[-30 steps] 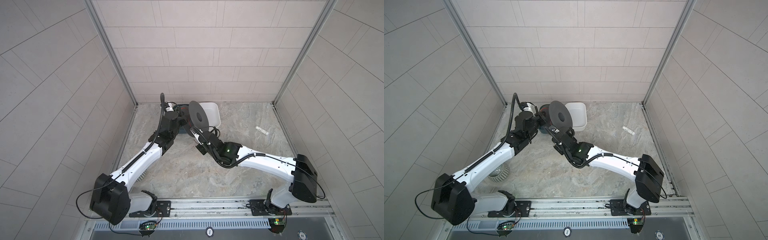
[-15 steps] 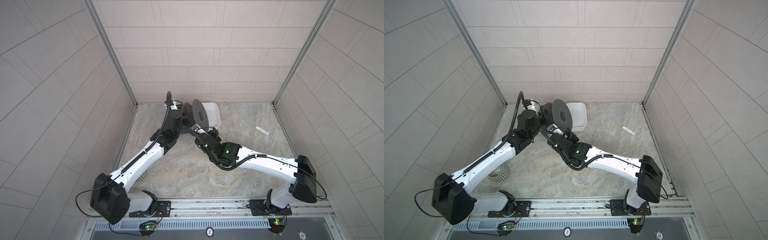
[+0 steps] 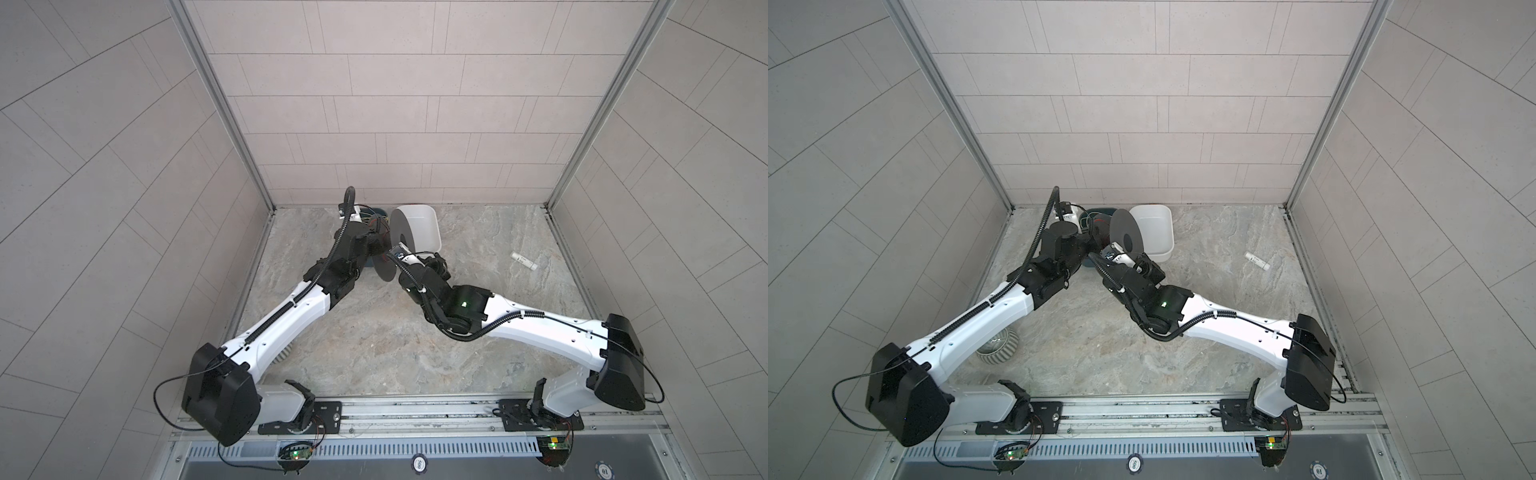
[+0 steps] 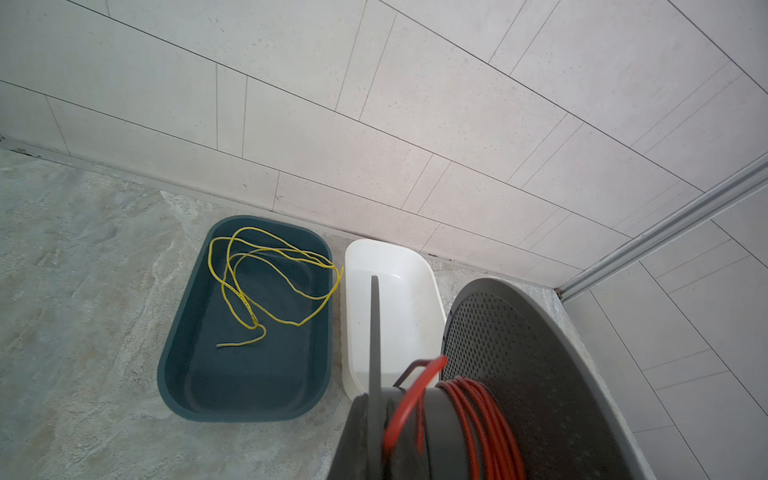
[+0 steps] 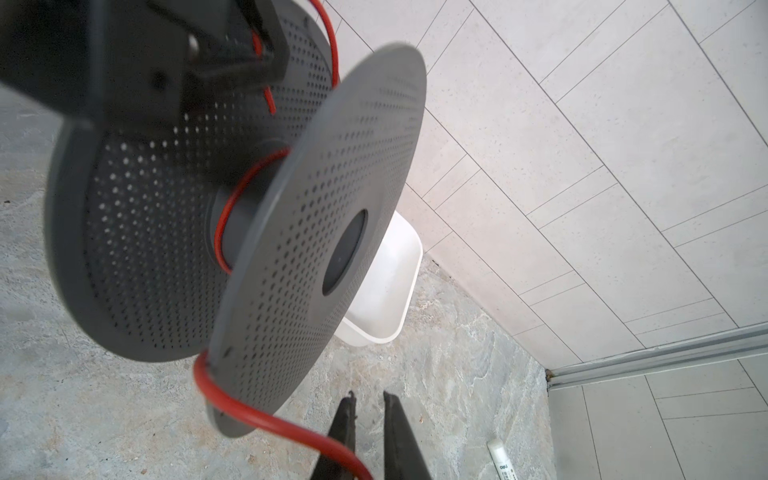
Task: Wrap the cables
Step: 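Carry the red cable up over the spool hub with the right gripper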
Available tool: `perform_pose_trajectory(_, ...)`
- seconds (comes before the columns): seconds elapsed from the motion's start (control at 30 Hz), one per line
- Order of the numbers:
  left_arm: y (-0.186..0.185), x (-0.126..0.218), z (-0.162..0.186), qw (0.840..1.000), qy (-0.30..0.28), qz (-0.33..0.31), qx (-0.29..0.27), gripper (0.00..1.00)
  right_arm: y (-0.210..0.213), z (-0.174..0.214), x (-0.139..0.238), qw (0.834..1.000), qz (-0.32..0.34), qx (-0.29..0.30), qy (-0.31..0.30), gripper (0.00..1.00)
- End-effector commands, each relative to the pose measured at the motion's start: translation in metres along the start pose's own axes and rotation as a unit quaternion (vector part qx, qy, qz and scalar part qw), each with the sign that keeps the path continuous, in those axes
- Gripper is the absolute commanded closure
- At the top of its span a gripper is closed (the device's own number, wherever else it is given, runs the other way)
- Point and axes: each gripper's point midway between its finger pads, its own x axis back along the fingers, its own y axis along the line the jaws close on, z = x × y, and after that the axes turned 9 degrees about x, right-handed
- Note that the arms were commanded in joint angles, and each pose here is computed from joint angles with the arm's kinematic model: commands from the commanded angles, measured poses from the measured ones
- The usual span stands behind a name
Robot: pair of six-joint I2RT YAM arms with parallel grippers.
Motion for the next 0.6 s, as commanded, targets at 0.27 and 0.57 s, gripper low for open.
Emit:
perform_pose_trajectory(0.27,-0.056,0.005,-0.012,0.994,0.011,0.1,-0.045,1.0,-0.038,-0.035,0.008,0.997,0.01,-0.046,-0.053,0.83)
perform_pose_trajectory(0.57,-0.079,0.007,0.007,0.978,0.053,0.168,-0.109,1.0,-0.064,-0.032,-0.006,0.996,-0.007,-0.075,-0.047,0.83)
